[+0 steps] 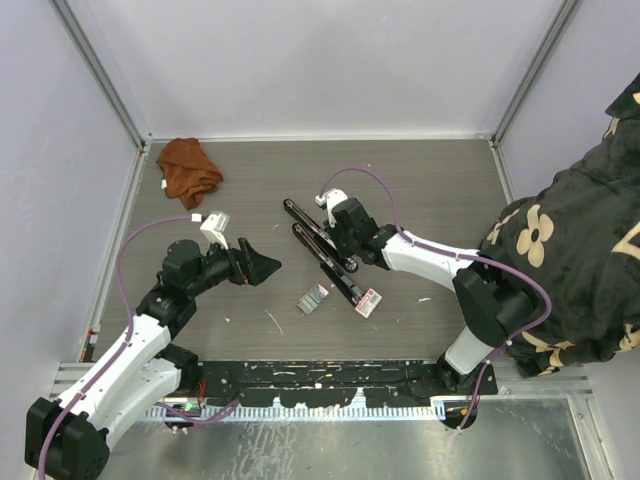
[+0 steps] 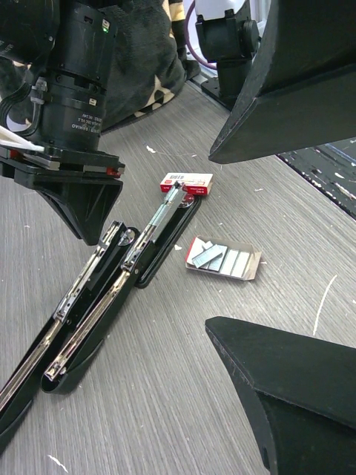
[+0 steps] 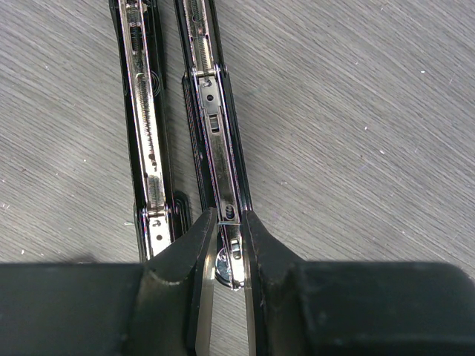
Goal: Load the staples into the stapler
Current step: Install the staple into the stapler.
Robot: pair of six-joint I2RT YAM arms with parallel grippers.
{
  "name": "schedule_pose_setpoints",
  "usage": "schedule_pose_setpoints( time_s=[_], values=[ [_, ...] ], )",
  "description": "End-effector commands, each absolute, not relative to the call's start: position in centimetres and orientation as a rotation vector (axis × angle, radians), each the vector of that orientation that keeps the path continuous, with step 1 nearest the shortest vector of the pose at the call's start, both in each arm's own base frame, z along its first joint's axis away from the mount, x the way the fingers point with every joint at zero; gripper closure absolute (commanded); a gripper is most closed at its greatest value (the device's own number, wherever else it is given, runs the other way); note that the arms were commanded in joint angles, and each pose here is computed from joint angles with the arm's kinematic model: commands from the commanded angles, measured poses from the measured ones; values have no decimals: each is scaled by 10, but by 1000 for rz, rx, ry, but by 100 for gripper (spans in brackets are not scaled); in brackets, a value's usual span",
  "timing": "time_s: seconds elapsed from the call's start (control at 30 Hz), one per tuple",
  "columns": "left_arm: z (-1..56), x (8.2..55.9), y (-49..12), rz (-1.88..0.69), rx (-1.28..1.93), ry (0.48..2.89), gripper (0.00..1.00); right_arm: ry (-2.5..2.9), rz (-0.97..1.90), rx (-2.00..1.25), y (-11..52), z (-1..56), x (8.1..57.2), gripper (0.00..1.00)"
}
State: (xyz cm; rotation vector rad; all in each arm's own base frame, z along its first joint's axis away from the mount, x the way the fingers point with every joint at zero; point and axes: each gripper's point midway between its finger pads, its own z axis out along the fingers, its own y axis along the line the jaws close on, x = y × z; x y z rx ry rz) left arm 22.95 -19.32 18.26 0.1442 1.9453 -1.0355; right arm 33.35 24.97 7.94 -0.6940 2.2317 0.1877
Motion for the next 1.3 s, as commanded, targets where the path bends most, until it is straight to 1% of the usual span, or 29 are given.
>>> schedule_pose_setpoints(
  time_s=[0.0,0.47,0.8,1.27],
  values=[
    [194,229,-195,-1054,158,1899,13,2180,188,-676,254,89,345,83],
    [195,229,-195,-1057,160,1896,13,2183,148,-678,250,83,349,83],
    [194,229,-195,-1056,161,1899,13,2201,231,-683,260,78,344,83],
    [194,230,-195,-1059,165,1894,13,2155,237,-682,256,67,341,83]
  ],
)
